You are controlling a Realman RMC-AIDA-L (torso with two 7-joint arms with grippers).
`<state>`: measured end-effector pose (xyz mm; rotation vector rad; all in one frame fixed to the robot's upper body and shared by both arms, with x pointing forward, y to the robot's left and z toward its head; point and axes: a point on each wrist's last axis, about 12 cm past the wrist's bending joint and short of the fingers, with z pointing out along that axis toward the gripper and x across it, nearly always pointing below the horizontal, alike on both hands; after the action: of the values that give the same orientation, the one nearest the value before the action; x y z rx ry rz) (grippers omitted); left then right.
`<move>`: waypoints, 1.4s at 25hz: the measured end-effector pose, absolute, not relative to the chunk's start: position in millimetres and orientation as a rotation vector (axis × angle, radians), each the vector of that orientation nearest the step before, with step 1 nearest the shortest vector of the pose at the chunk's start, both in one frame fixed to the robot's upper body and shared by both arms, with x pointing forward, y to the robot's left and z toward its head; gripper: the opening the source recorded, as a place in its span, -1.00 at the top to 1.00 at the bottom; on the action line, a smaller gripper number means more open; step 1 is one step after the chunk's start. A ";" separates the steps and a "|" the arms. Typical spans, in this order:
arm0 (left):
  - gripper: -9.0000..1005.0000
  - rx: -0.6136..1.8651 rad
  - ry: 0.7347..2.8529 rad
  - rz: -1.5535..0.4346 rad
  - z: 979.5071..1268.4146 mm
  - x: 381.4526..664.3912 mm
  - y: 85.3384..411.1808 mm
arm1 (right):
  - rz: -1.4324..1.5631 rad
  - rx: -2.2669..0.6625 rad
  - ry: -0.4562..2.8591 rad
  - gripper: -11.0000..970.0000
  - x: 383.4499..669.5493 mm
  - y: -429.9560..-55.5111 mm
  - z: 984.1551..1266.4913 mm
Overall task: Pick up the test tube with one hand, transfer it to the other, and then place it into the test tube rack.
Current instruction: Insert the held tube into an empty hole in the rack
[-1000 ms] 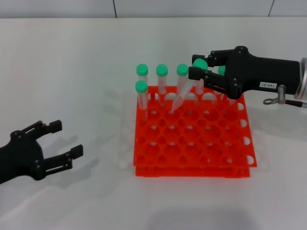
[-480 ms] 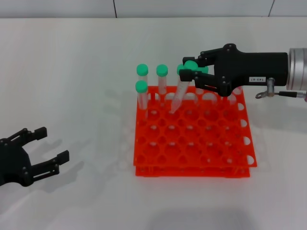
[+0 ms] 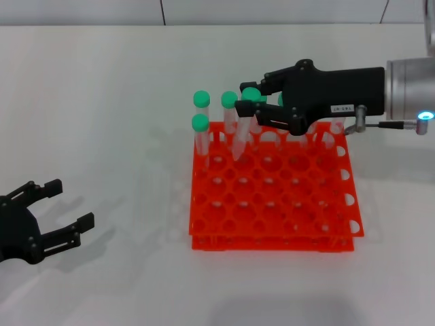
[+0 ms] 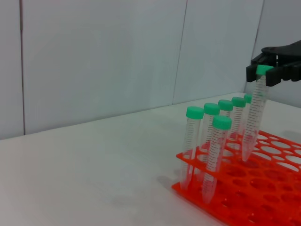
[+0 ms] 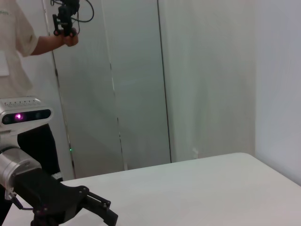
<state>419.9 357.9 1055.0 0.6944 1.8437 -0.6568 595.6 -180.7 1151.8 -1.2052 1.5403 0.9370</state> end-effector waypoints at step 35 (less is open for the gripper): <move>-0.76 0.729 1.822 -0.669 1059.4 432.3 352.3 | 0.826 -1.248 1.591 0.36 605.6 -161.4 1146.9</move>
<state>432.3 352.3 1059.4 0.7286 1.8223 -0.6693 605.6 -161.4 1146.9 -1.2480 1.5915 0.8256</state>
